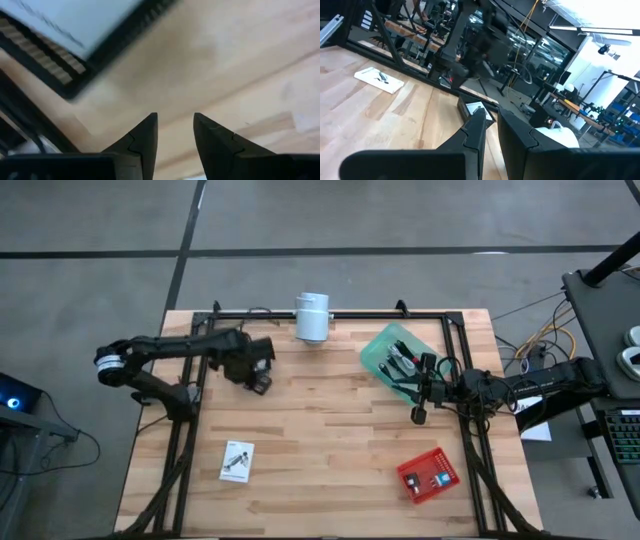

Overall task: Pick and place items into bin
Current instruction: Put the white card reader box into the black bin

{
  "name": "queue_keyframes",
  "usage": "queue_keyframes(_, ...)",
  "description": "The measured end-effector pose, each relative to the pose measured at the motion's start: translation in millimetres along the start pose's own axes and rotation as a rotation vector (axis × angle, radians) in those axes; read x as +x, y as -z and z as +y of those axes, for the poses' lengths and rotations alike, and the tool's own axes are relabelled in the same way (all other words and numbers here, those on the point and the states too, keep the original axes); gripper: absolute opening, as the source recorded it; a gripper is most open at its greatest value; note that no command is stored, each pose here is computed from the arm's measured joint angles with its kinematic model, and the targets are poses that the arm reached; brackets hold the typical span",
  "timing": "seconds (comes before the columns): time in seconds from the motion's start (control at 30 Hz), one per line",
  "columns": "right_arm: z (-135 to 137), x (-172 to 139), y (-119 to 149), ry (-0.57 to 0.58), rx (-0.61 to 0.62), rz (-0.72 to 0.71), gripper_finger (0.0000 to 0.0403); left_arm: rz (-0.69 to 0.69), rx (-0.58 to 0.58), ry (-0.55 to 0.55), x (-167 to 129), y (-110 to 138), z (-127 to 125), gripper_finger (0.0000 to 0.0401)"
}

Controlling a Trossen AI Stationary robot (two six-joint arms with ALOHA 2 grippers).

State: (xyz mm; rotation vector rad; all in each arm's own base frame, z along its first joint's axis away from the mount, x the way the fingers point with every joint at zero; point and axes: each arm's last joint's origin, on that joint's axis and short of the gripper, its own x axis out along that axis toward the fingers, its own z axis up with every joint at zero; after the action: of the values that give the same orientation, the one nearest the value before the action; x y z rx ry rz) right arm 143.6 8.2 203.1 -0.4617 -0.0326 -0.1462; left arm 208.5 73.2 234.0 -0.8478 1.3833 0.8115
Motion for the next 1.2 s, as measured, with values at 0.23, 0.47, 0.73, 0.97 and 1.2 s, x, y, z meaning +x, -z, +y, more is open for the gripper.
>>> queue_keyframes(0.23,0,0,1,-0.004,0.106,0.006,0.0038,0.017,-0.116,0.009,0,41,-36,0.0109)
queue_keyframes(0.47,2,0,3,-0.026,0.214,0.03,0.0038,0.028,-0.234,0.022,2,87,-64,0.0109)
queue_keyframes(0.73,3,0,5,-0.036,0.198,0.055,0.0038,0.041,-0.236,0.083,22,137,-111,0.0109)
queue_keyframes(0.97,3,0,5,-0.034,0.172,0.05,0.0038,0.116,-0.216,0.009,41,164,-145,0.0109)
queue_keyframes(1.2,3,0,5,-0.033,0.169,0.049,0.0038,0.131,-0.195,-0.047,56,172,-157,0.0109)
